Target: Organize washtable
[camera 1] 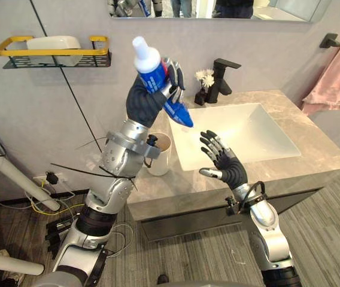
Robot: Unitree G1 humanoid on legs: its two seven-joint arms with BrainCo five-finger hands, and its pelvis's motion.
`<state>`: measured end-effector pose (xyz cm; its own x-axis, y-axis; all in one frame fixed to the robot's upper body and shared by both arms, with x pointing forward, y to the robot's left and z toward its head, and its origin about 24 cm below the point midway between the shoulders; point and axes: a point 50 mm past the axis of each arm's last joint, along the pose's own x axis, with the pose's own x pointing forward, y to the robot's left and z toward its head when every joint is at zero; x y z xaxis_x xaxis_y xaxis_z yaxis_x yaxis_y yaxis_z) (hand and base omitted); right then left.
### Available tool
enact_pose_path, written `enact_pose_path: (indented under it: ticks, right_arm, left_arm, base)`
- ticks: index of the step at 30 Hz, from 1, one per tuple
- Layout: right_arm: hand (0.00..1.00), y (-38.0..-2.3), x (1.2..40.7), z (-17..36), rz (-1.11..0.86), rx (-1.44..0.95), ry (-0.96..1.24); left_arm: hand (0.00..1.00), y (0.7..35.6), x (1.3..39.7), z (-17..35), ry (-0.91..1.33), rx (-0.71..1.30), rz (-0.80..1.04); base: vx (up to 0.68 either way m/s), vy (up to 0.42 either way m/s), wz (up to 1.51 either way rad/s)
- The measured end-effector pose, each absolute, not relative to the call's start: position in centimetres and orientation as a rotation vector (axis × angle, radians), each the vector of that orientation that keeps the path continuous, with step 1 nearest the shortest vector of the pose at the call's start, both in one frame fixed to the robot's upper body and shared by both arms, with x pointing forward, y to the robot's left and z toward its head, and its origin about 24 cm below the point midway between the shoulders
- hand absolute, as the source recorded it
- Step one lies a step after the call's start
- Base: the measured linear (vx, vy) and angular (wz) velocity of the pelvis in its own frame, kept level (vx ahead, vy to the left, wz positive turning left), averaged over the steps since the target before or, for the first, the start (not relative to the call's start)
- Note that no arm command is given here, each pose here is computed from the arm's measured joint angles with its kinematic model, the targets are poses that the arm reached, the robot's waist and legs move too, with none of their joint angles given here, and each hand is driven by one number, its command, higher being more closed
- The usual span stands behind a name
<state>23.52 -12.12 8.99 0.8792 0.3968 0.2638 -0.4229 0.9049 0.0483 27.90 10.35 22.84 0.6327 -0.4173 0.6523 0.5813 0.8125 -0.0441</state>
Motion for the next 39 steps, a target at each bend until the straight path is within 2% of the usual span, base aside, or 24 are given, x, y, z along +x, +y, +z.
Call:
enact_pose_path:
  ticks: [29,39]
  right_arm:
    - [0.00,-12.5,22.4,7.5,0.414,0.118,-0.189]
    - [0.00,-12.5,22.3,7.4,0.433,0.118,-0.185]
  left_arm:
    - [1.00,13.3,29.2,22.0,-0.662,-0.168,-0.388]
    - [1.00,14.1,28.6,19.9,-0.599,-0.167,-0.354]
  base:
    - [0.00,-0.010,-0.02]
    - [0.00,0.000,0.00]
